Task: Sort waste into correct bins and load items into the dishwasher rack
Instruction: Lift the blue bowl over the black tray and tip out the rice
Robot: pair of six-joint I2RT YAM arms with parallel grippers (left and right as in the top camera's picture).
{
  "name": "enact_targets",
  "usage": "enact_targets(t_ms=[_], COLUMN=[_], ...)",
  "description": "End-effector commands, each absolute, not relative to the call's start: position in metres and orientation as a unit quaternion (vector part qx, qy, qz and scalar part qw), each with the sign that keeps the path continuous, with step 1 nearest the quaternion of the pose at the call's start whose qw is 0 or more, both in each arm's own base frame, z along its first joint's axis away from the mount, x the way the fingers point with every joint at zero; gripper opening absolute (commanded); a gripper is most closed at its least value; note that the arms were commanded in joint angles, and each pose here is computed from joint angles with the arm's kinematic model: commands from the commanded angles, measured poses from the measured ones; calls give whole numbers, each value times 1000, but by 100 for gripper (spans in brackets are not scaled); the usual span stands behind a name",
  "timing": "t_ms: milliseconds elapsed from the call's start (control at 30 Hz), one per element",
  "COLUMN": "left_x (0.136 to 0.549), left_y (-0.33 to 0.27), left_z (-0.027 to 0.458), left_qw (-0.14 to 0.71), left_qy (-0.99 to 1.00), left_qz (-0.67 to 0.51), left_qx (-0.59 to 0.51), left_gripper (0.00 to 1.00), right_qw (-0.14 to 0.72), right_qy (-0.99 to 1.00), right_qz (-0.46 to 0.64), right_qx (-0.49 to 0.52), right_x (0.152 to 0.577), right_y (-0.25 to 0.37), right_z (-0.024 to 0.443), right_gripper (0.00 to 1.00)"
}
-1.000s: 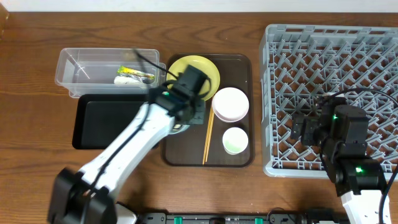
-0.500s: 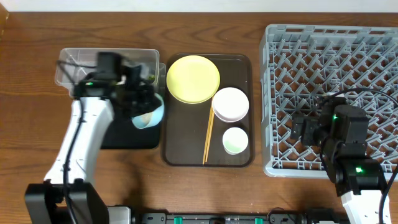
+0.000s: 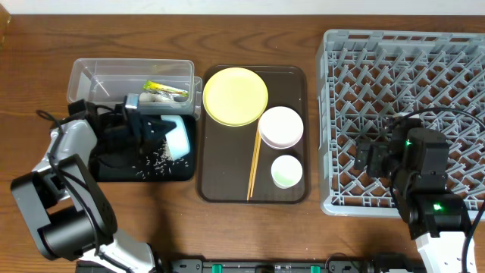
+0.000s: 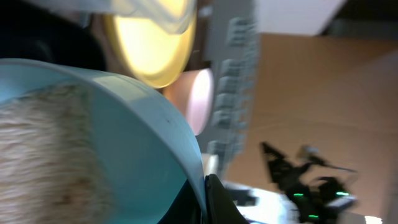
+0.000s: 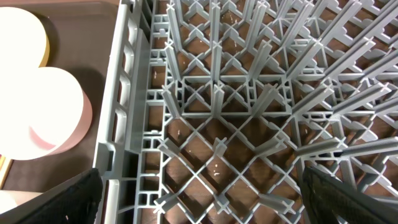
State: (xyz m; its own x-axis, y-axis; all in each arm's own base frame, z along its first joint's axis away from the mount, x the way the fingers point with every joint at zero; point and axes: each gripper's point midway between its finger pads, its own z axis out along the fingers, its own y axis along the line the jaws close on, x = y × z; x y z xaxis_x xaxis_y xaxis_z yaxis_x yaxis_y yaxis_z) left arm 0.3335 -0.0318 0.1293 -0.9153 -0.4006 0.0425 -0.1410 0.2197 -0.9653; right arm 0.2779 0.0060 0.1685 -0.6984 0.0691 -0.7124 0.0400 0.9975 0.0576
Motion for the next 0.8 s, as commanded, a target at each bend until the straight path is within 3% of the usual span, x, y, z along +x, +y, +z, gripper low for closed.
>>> enact_targets(t_ms=[0, 333, 767], left_x=[339, 338, 338], left_y=[-25, -13, -13], left_z=[157, 159, 159], left_qw=[134, 51, 8], left_qy=[708, 665, 645], left_qz=[-670, -686, -688], left_qx=[-180, -290, -331], left_gripper=[6, 6, 6], right_qw=[396, 396, 395], right_qy=[917, 917, 918], right_qz=[25, 25, 24], right_qx=[30, 30, 30], right_x=[281, 281, 280], right_y=[9, 9, 9], right_z=[177, 177, 176], right_gripper=[99, 99, 99])
